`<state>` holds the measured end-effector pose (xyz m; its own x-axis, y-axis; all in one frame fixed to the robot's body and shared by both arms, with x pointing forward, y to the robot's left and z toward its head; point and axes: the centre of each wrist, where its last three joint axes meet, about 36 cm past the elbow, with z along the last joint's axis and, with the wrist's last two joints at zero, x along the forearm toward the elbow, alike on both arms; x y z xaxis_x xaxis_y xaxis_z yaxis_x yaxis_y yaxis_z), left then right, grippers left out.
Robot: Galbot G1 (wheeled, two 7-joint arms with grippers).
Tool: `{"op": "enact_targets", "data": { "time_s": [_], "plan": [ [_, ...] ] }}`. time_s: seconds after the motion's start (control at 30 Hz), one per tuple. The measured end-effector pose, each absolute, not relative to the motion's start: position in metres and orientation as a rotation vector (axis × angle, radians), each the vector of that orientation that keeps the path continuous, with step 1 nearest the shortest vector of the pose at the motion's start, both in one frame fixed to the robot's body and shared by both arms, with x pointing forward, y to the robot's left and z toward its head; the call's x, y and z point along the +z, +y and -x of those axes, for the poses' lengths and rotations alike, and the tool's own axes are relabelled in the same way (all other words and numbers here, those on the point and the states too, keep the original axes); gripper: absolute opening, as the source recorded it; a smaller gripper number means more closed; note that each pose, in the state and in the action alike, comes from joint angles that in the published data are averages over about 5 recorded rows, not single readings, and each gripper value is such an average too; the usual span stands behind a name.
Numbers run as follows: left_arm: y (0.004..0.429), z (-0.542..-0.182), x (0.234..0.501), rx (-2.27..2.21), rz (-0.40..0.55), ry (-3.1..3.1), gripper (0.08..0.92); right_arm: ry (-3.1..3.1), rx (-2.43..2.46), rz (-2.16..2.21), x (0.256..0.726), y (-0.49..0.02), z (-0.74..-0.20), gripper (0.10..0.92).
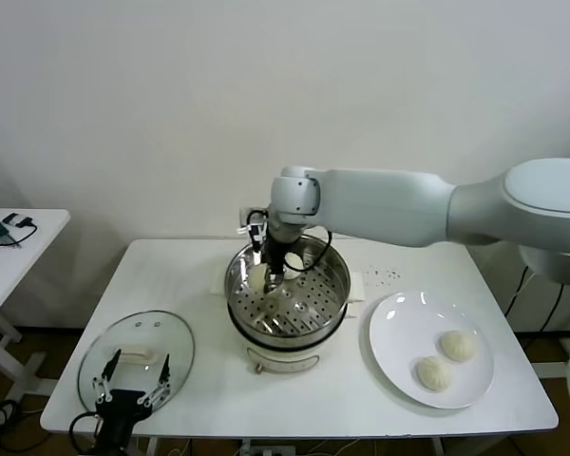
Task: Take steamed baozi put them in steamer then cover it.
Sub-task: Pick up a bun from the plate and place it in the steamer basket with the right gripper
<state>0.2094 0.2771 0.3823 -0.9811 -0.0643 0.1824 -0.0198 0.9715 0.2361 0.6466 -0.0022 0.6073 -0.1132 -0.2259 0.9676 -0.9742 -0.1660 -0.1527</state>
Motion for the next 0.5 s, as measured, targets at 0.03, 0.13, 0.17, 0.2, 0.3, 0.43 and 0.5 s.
{"op": "enact_targets", "data": {
  "time_s": [0.03, 0.13, 0.17, 0.2, 0.3, 0.43, 0.5],
  "plan": [
    [0.277, -0.210, 0.382, -0.348, -0.063, -2.931, 0.823, -1.377, 1.339, -1.444, 0.604, -0.001, -0.646, 0.653],
    [0.277, -0.210, 0.382, -0.348, -0.063, -2.931, 0.823, -1.363, 1.343, -1.448, 0.595, 0.003, -0.645, 0.662],
    [0.277, -0.210, 0.382, -0.348, -0.063, -2.930, 0.823, -1.358, 1.344, -1.449, 0.592, 0.003, -0.644, 0.675],
    [0.277, -0.210, 0.382, -0.348, -0.064, -2.930, 0.823, -1.354, 1.345, -1.450, 0.590, 0.004, -0.644, 0.696],
    [0.278, -0.209, 0.381, -0.349, -0.065, -2.927, 0.823, -1.348, 1.350, -1.450, 0.585, 0.004, -0.642, 0.770],
    [0.278, -0.209, 0.381, -0.352, -0.064, -2.925, 0.823, -1.344, 1.357, -1.453, 0.586, 0.002, -0.641, 0.818],
    [0.277, -0.209, 0.381, -0.352, -0.063, -2.926, 0.823, -1.346, 1.358, -1.453, 0.590, -0.001, -0.641, 0.821]
  ]
}}
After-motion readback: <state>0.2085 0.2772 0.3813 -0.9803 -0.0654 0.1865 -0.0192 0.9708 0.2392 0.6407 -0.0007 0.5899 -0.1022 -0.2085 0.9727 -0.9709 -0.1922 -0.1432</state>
